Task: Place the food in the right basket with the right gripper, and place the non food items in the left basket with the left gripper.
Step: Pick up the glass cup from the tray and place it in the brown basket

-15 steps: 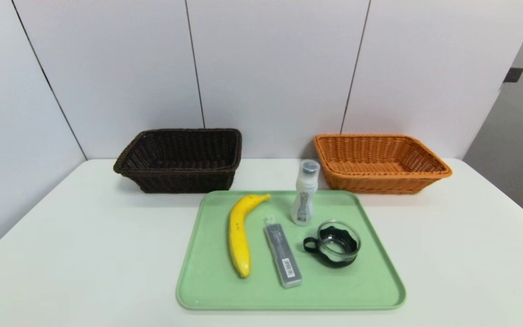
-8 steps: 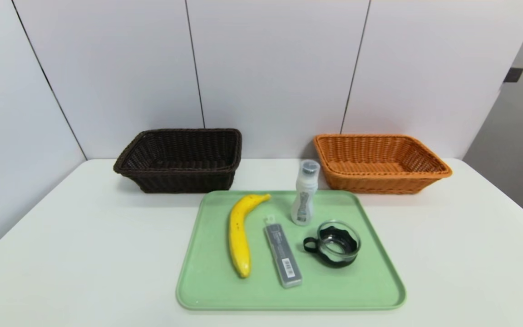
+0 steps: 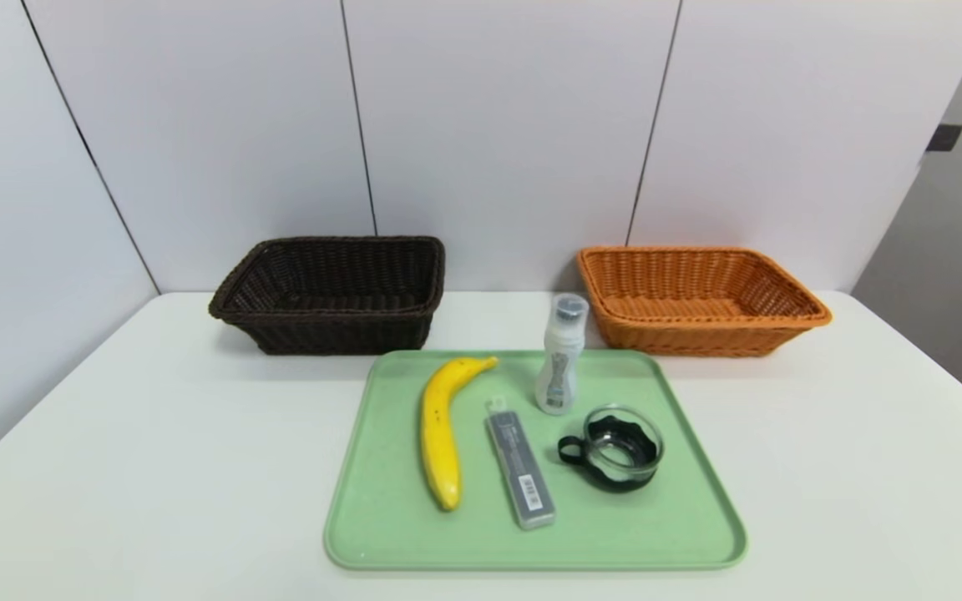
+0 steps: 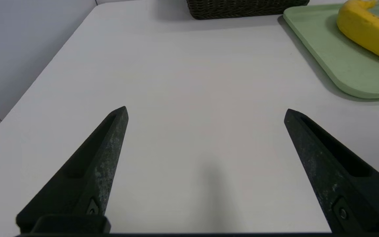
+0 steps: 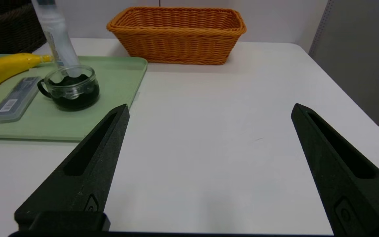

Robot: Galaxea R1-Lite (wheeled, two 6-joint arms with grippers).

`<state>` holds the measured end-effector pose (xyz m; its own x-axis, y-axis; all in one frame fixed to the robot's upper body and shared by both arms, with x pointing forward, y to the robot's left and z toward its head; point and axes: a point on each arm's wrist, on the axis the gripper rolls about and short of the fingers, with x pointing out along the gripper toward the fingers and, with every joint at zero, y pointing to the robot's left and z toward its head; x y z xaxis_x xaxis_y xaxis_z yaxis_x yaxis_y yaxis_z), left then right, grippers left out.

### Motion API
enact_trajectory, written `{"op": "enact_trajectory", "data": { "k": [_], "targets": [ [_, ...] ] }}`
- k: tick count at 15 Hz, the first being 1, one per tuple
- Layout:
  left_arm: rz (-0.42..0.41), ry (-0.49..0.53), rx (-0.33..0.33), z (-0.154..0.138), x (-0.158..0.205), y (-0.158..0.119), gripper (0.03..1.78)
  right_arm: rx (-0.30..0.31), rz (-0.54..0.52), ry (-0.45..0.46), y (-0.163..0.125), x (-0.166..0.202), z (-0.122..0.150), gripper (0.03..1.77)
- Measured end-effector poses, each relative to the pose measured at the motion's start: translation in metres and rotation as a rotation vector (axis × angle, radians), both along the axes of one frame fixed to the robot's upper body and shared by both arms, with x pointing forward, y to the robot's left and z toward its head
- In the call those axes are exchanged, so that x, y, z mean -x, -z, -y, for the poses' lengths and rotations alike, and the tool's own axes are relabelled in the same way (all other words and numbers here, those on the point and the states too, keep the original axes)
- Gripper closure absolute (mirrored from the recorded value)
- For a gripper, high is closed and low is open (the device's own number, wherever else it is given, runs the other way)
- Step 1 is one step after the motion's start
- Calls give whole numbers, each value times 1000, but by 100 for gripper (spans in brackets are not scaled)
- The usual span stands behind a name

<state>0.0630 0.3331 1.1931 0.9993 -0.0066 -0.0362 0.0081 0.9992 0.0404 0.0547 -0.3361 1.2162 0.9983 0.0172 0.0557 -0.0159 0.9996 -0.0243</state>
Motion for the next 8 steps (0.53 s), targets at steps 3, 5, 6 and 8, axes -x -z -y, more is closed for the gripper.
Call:
{"op": "enact_trajectory", "data": {
  "k": [3, 5, 6, 8],
  "targets": [
    [-93, 0, 6, 0, 9, -23, 12, 0, -51, 14, -22, 6, 0, 10],
    [-151, 0, 17, 0, 7, -46, 12, 0, -93, 32, -43, 3, 1, 10],
    [-170, 1, 22, 0, 3, -60, 12, 1, -114, 47, -54, -1, 1, 10],
    [-208, 4, 33, 0, -10, -88, 12, 3, -155, 78, -80, -13, 2, 10]
  ]
}}
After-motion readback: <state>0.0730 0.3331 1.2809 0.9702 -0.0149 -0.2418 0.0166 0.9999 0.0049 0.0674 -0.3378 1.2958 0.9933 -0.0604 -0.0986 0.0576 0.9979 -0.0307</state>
